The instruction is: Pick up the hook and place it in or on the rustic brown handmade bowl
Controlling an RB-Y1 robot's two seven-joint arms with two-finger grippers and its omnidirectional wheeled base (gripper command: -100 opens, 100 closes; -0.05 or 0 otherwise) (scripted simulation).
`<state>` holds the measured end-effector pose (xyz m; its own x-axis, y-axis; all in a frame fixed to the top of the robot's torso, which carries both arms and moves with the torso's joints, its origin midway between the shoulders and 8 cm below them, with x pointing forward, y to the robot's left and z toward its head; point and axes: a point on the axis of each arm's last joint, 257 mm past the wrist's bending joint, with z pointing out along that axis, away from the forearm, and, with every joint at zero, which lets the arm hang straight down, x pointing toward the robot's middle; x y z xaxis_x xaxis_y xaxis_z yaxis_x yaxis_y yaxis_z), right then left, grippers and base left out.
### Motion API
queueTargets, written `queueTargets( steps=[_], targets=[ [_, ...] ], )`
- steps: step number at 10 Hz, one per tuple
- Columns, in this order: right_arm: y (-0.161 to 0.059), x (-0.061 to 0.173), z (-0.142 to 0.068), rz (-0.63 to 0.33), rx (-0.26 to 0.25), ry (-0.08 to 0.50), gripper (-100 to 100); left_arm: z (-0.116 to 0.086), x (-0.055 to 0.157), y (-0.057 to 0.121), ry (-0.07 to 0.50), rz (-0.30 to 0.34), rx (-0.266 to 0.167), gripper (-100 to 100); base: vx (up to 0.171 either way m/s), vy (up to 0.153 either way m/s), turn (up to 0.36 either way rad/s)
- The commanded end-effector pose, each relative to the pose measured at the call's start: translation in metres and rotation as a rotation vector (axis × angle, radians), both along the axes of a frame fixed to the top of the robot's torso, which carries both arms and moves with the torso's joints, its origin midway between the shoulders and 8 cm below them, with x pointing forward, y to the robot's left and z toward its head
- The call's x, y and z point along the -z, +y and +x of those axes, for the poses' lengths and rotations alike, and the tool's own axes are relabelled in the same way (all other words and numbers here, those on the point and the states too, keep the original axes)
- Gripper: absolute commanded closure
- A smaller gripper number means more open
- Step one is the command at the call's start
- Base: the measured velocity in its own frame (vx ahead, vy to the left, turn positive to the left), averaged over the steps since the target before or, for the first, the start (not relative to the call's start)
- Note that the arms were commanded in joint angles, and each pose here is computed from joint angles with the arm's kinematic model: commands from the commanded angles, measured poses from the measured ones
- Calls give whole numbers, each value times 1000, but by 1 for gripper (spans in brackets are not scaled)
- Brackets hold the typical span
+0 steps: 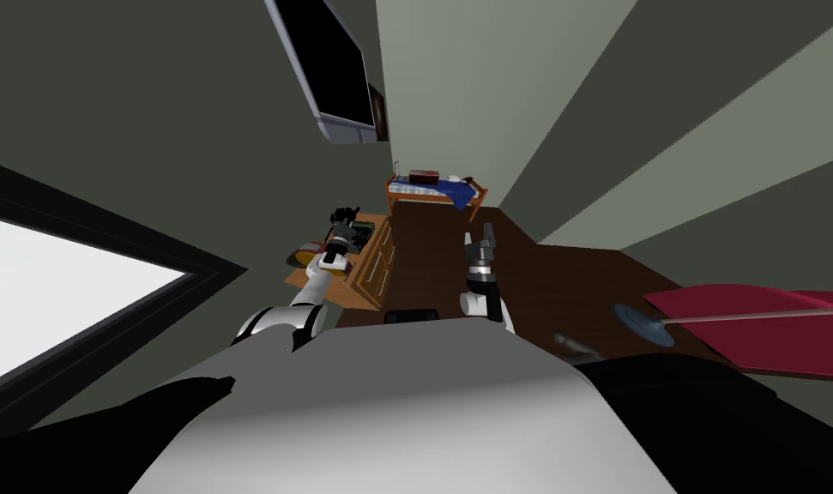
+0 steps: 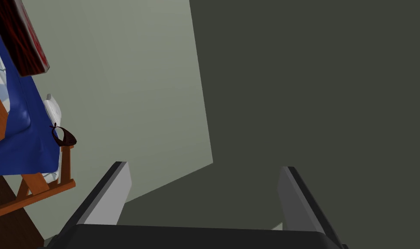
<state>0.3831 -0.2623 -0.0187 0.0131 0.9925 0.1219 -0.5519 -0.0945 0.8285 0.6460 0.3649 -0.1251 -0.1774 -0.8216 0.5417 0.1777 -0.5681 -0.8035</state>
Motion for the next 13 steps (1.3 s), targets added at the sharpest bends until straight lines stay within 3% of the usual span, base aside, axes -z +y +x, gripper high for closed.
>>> queueTargets(
  steps=[1, 4, 5, 6, 7, 8, 10, 11, 13],
  targets=[
    [0, 0, 0, 0, 0, 0, 0, 8, -10, -2, 8, 81, 0, 100, -134, 164, -142],
    [0, 0, 0, 0, 0, 0, 0, 14, -15, -5, 19, 169, -1, 100, -113, 142, -92],
    [0, 0, 0, 0, 0, 0, 0, 20, -20, -2, 29, 234, -9, 100, -104, 143, -104],
    [0, 0, 0, 0, 0, 0, 0, 20, -20, -3, 30, 243, -8, 100, -108, 145, -75],
    [0, 0, 0, 0, 0, 0, 0, 24, -23, 1, 43, 308, -21, 100, -152, 195, -78],
    [0, 0, 0, 0, 0, 0, 0, 24, -22, 1, 44, 315, -20, 100, -110, 167, -74],
    [0, 0, 0, 0, 0, 0, 0, 30, -24, 16, 77, 434, -54, 100, -134, 235, -134],
    [0, 0, 0, 0, 0, 0, 0, 30, -23, 15, 79, 451, -53, 100, -129, 229, -62],
    [0, 0, 0, 0, 0, 0, 0, 32, -20, 33, 117, 561, -92, 100, -115, 215, -65]
  ],
)
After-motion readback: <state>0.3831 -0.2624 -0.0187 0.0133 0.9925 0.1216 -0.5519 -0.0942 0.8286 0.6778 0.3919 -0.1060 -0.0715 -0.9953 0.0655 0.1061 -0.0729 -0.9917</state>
